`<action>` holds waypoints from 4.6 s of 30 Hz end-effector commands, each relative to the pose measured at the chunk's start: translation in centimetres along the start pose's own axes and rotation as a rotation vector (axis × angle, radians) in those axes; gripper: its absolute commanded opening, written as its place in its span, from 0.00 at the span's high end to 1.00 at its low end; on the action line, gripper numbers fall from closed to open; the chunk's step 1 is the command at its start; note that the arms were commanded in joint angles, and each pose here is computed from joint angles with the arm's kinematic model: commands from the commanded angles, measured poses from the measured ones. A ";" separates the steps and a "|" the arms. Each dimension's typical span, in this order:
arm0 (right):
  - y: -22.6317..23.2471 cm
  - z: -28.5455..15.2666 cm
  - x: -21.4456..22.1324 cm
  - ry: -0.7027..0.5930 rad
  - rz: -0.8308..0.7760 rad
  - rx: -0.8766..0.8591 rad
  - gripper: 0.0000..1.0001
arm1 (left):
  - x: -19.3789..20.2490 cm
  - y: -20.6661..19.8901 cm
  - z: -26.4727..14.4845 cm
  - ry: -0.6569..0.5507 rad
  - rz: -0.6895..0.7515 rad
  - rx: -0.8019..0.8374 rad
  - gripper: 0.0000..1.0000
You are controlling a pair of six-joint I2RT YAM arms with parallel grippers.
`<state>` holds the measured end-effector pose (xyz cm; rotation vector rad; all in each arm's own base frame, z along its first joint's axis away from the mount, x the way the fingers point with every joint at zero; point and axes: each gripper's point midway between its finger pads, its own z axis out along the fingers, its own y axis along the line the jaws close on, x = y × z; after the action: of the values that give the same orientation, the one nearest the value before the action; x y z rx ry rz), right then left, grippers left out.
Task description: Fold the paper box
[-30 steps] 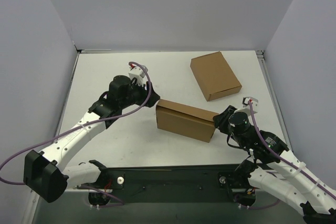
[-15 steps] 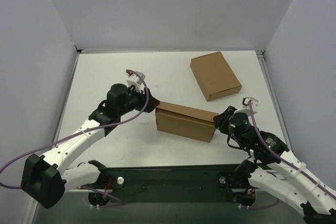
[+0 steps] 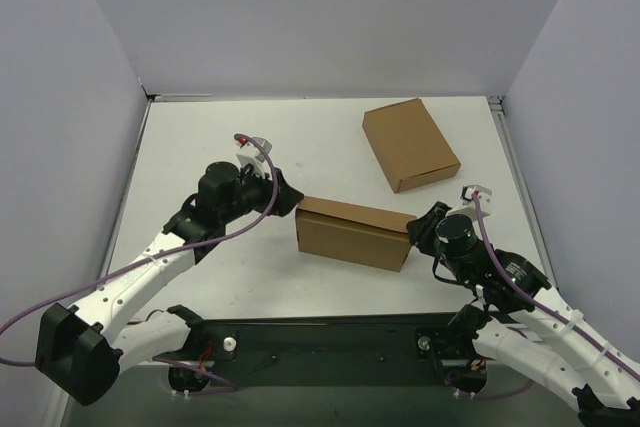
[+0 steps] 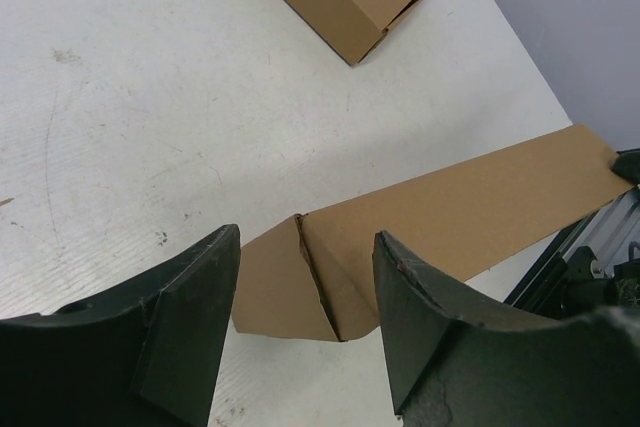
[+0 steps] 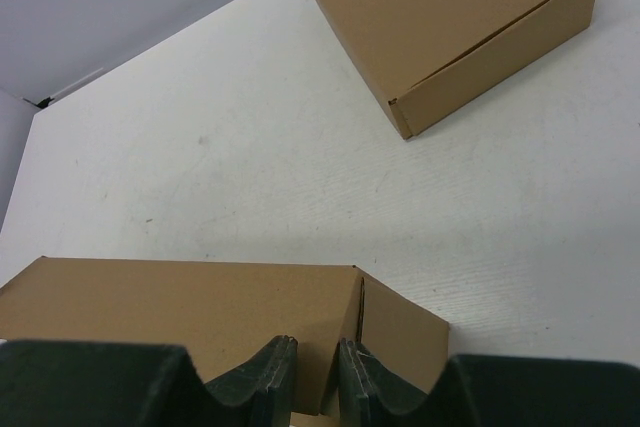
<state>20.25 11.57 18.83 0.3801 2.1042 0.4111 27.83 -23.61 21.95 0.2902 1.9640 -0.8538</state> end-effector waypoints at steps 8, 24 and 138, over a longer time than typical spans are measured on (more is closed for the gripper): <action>-5.2 -0.2 3.9 0.140 -0.173 0.176 0.81 | -0.4 -1.5 -1.1 -0.016 -0.069 0.050 0.35; -5.1 -0.4 3.5 0.130 -0.182 0.174 0.81 | 8.3 2.4 -2.1 0.165 -0.088 -0.048 0.42; -7.8 -3.0 10.4 0.580 -0.311 0.263 0.76 | 25.3 8.1 -7.4 0.537 -0.117 -0.505 0.75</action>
<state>17.99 11.77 16.77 0.2253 2.3616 0.3054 24.73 -24.07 17.75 -0.0929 1.9166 -0.8830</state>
